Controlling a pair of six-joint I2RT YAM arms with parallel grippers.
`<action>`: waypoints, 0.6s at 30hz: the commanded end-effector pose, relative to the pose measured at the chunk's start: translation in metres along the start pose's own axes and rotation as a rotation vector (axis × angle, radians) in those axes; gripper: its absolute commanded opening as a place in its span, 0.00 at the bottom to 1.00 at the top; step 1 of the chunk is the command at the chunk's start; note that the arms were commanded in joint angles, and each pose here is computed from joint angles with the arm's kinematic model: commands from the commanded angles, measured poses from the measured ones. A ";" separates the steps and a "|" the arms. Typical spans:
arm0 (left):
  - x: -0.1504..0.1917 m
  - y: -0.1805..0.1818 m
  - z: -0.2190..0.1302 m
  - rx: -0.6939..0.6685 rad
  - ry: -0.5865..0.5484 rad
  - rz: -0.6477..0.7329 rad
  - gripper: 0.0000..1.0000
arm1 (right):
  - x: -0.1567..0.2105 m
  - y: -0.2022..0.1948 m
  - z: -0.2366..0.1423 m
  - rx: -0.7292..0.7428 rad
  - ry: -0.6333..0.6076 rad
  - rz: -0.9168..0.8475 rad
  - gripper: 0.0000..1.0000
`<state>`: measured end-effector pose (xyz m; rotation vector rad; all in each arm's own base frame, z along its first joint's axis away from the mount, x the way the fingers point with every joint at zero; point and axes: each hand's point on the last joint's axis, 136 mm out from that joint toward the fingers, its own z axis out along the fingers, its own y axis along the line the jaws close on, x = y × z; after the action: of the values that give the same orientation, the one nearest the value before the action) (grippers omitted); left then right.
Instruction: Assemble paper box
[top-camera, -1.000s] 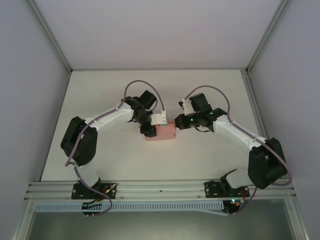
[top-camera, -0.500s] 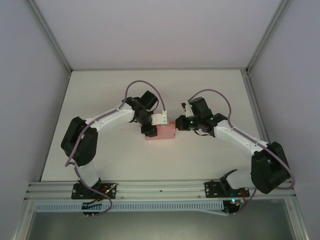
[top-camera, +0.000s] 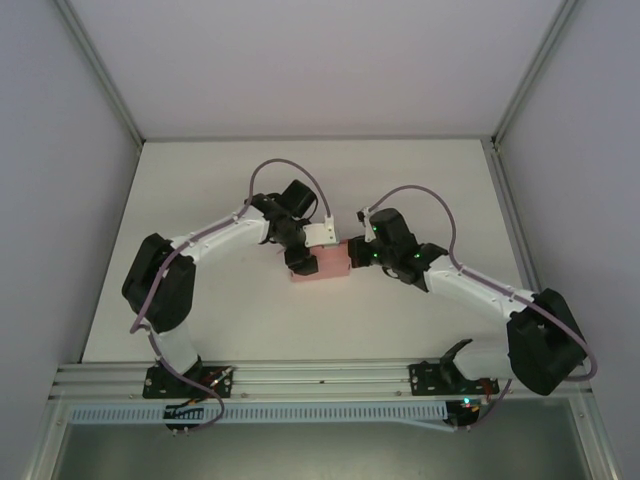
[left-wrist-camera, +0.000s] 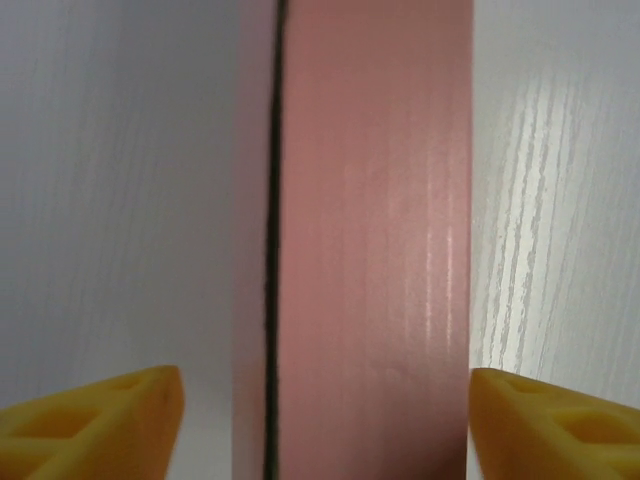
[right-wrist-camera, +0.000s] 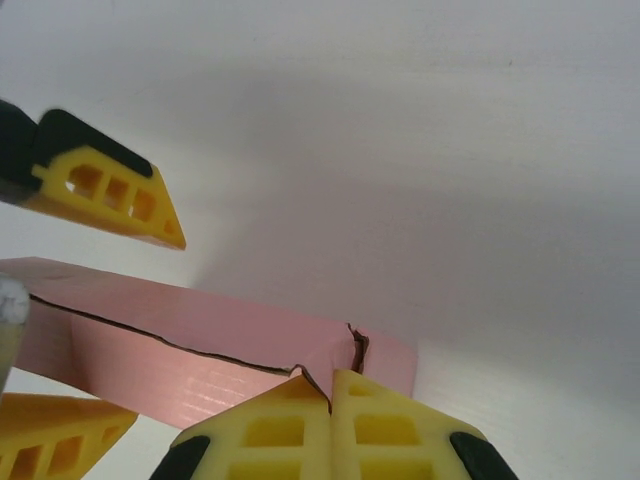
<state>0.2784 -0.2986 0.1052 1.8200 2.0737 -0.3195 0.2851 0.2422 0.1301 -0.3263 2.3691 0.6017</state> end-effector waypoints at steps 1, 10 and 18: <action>-0.018 0.014 -0.035 -0.124 -0.080 -0.080 0.80 | 0.036 -0.032 0.002 0.204 0.121 -0.056 0.02; 0.016 0.015 -0.070 -0.303 -0.112 -0.454 0.73 | 0.037 -0.025 0.003 0.200 0.142 -0.046 0.03; 0.029 0.010 -0.074 -0.324 -0.102 -0.547 0.46 | 0.037 -0.021 0.004 0.192 0.157 -0.049 0.03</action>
<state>0.2746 -0.2423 0.1555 1.1014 2.3289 -0.1897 0.2850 0.2399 0.1293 -0.3298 2.3943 0.4563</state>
